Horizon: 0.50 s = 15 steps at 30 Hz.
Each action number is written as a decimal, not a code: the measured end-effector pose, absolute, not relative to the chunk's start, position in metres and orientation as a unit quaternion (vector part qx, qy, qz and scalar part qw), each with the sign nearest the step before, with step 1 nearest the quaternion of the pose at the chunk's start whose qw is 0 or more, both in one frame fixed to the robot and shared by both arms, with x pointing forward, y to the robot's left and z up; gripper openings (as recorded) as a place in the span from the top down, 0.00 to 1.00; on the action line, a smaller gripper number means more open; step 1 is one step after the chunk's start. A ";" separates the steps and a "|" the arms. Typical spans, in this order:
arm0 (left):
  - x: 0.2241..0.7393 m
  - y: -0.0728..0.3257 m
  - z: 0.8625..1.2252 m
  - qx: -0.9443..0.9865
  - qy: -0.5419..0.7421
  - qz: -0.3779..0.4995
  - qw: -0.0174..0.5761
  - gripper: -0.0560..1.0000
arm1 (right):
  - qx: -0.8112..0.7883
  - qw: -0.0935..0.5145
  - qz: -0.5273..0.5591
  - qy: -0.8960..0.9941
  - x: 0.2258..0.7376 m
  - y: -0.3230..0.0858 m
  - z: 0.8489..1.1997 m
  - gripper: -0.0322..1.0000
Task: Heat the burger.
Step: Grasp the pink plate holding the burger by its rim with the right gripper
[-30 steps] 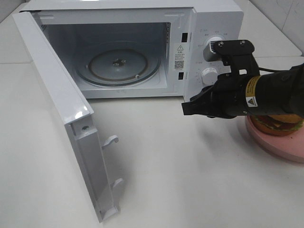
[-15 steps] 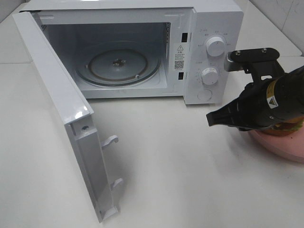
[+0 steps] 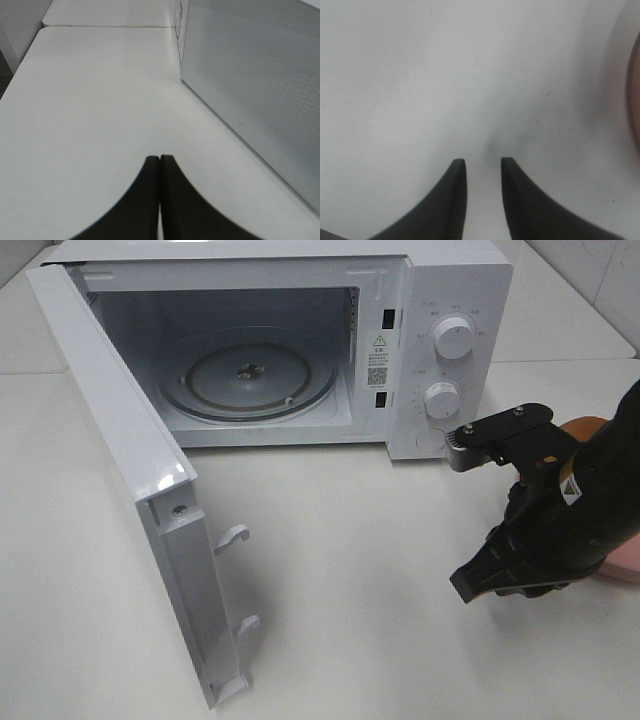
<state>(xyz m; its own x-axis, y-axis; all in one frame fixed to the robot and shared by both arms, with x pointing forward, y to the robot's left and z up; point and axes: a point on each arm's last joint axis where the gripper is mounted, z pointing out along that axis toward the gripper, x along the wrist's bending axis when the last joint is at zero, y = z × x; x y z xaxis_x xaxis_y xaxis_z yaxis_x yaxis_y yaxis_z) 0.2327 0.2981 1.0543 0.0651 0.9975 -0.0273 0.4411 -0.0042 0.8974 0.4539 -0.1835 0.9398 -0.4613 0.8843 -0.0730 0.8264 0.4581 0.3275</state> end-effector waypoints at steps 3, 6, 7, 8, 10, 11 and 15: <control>0.233 0.298 1.054 0.614 0.585 0.353 0.394 0.95 | 0.506 0.113 0.110 0.848 0.452 -0.185 0.939 0.58; 0.233 0.298 1.054 0.614 0.585 0.353 0.394 0.95 | 0.498 0.117 0.101 0.853 0.452 -0.187 0.939 0.46; 0.233 0.298 1.054 0.614 0.585 0.353 0.394 0.95 | 0.488 0.125 0.090 0.859 0.452 -0.189 0.939 0.40; 0.233 0.298 1.054 0.614 0.585 0.353 0.394 0.95 | 0.485 0.127 0.085 0.861 0.452 -0.190 0.939 0.39; 0.233 0.298 1.054 0.614 0.585 0.353 0.394 0.95 | 0.474 0.136 0.071 0.867 0.452 -0.192 0.939 0.36; 0.233 0.298 1.054 0.614 0.585 0.353 0.394 0.95 | 0.471 0.139 0.065 0.869 0.452 -0.194 0.939 0.36; 0.233 0.298 1.054 0.614 0.585 0.353 0.394 0.95 | 0.465 0.159 0.045 0.870 0.453 -0.198 0.939 0.35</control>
<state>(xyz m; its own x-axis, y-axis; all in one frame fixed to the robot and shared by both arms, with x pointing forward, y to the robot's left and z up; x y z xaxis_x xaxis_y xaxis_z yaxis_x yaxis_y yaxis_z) 0.2327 0.2981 1.0543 0.0651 0.9975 -0.0273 0.4411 -0.0042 0.8974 0.4534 -0.1983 0.9393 -0.5174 0.8229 -0.2347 0.7942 0.5639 0.2264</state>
